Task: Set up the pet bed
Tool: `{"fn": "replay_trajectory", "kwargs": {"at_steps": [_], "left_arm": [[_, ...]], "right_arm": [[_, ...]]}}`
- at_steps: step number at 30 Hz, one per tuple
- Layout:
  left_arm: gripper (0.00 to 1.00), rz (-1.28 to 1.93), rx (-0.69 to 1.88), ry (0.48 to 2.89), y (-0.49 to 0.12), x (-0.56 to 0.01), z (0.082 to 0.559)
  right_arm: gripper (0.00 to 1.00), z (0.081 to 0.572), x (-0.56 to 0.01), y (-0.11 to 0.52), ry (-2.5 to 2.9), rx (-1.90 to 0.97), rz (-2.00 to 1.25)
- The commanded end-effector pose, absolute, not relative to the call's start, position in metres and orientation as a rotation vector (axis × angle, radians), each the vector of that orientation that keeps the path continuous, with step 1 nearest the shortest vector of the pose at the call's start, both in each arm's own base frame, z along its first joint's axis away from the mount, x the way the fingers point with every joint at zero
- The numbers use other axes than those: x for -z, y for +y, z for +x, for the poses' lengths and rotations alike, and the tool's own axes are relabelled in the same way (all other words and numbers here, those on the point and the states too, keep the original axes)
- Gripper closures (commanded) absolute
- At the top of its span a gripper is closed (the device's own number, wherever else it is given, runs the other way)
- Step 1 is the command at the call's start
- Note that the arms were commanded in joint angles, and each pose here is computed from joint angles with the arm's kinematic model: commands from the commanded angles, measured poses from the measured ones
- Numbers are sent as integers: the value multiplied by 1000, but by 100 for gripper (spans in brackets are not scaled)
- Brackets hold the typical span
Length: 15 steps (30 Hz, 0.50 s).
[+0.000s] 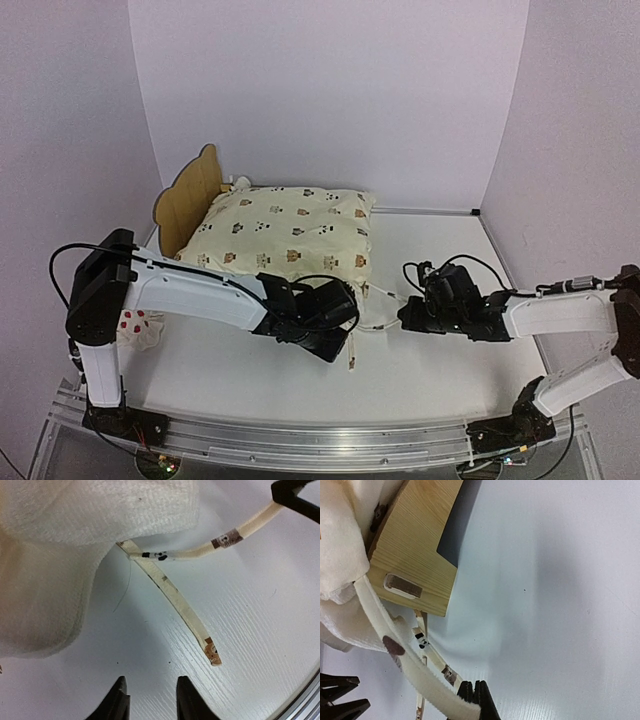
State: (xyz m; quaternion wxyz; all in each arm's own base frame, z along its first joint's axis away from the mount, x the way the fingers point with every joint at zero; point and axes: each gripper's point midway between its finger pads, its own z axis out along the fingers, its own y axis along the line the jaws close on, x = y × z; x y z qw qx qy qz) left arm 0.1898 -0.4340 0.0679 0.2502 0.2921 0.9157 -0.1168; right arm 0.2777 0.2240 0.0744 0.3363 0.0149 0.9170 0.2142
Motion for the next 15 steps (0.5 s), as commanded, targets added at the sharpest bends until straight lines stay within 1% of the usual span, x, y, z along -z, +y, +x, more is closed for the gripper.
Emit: {"fn": "replay_trajectory", "kwargs": {"at_steps": [1,3,7,12,15], "left_arm": [[51,841,422,2481,-458,-77,178],[47,856,423,2484,-463,-73,174],[45,879,425,2492,-473,-68,171],[44,902,376,2516,-479,-54,170],[46,896,311,2528,-478,-44,173]], "right_arm": [[100,282,-109,225,2347,-537,-15],[100,281,-113,220,2343,-514,-25],[100,279,-119,215,2335,-493,-34],[100,276,-118,212,2338,-482,-40],[100,276,-117,211,2340,-479,-41]]}}
